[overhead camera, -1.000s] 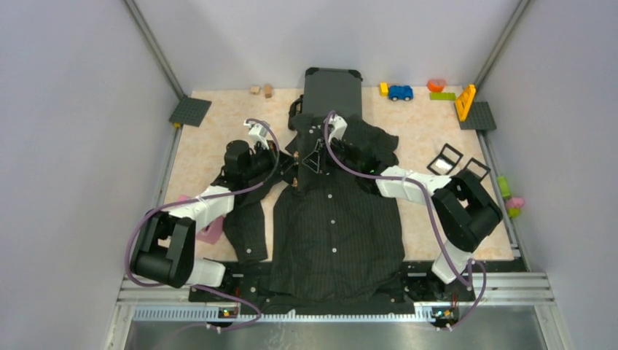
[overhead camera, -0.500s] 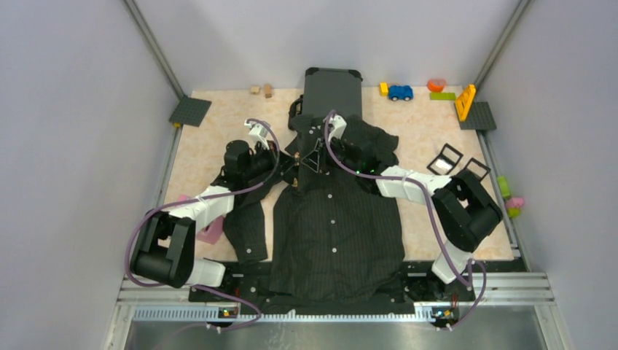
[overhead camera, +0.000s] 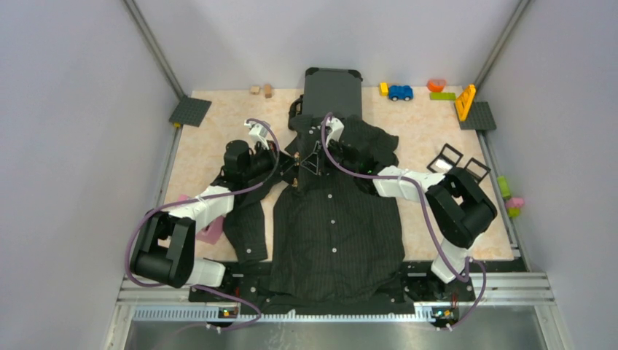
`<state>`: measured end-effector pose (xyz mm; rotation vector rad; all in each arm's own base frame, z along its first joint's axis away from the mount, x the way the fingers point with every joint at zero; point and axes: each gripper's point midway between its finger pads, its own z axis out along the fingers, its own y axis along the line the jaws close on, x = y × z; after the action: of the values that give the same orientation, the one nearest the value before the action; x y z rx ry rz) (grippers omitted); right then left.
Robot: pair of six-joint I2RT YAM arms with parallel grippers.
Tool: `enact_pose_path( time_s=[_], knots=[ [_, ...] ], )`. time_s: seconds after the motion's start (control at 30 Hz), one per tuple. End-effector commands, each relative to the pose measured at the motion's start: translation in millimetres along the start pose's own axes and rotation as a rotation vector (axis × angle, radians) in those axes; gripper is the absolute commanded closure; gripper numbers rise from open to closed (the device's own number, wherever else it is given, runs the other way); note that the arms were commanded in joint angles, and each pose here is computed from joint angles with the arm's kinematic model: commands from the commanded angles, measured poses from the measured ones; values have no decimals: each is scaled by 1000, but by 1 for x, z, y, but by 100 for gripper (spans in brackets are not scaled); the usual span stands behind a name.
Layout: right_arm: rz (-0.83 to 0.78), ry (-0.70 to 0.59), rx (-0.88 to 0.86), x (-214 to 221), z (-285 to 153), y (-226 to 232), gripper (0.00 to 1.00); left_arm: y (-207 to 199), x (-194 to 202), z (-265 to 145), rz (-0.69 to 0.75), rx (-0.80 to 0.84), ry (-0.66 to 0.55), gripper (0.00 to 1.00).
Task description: Pin the brooch onto the clothing
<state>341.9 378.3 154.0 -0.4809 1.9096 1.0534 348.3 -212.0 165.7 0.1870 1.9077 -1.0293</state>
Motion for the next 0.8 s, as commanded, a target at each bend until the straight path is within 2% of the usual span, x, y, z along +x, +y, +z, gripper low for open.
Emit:
enact_pose_path(
  time_s=[0.0, 0.47, 0.77],
  knots=[
    [-40, -88, -47, -32, 6, 11, 86, -18, -22, -3, 47, 60, -54, 100],
    [-53, -87, -55, -36, 9, 12, 88, -21, -16, -2, 56, 88, -15, 100],
    [-57, -74, -81, -33, 13, 15, 98, -26, -12, 0, 67, 132, 16, 100]
  ],
)
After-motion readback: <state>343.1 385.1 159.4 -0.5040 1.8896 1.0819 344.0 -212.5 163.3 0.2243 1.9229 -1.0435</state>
